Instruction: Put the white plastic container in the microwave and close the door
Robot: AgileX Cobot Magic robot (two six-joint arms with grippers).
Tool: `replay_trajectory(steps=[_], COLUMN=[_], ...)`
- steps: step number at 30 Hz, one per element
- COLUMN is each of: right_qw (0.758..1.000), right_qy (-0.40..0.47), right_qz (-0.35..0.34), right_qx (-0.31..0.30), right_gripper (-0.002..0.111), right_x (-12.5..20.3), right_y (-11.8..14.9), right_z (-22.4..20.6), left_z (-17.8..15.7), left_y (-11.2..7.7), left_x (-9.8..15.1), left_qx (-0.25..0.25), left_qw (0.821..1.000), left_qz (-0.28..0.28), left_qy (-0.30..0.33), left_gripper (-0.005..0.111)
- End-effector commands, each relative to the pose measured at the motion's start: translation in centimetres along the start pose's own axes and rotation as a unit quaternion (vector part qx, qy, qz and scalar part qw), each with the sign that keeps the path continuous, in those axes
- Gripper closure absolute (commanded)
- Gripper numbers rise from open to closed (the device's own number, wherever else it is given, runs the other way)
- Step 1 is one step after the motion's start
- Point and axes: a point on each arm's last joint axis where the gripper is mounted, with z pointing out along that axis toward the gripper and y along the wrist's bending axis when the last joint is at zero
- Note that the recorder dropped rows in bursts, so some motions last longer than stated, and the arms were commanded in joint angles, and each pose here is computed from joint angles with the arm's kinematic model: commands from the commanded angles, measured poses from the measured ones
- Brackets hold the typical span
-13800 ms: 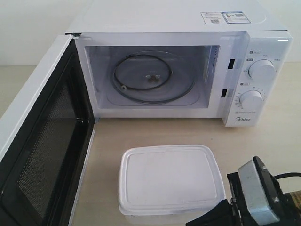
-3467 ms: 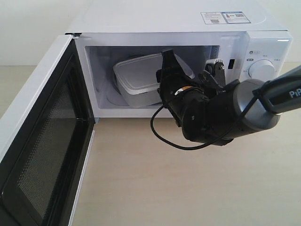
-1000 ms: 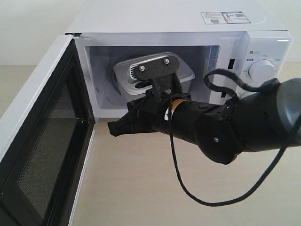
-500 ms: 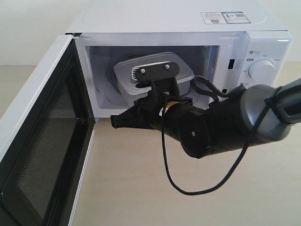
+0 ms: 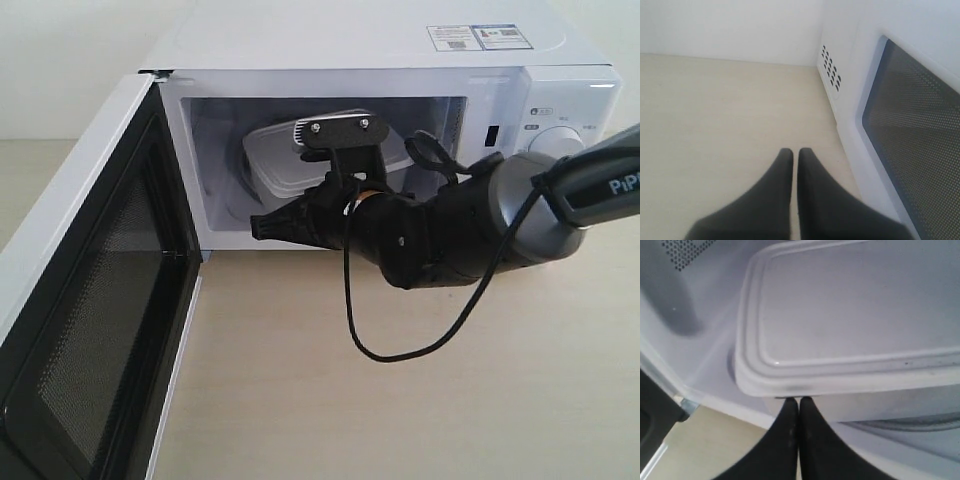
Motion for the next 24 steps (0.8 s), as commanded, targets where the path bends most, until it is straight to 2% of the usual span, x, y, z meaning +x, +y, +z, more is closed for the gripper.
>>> replay_trajectory(steps=[1, 6, 24], right_qw=[1.0, 1.0, 1.0], right_qy=[-0.013, -0.017, -0.005], right_qz=[-0.001, 0.003, -0.003], right_qx=[0.009, 0.022, 0.02], right_gripper=[0.108, 0.108, 0.108], right_x=[-1.0, -1.7, -1.3], right_y=[-0.8, -2.0, -1.9], right_z=[0.4, 0.6, 2.0], left_z=[0.0, 0.0, 0.0], left_y=[0.0, 0.0, 0.0], left_x=[0.0, 0.0, 0.0], left_qx=[-0.001, -0.001, -0.001], left_qw=[1.0, 1.0, 1.0], left_qz=[0.001, 0.001, 0.001], left_qy=[-0.003, -0.003, -0.003], left_gripper=[0.102, 0.102, 0.102])
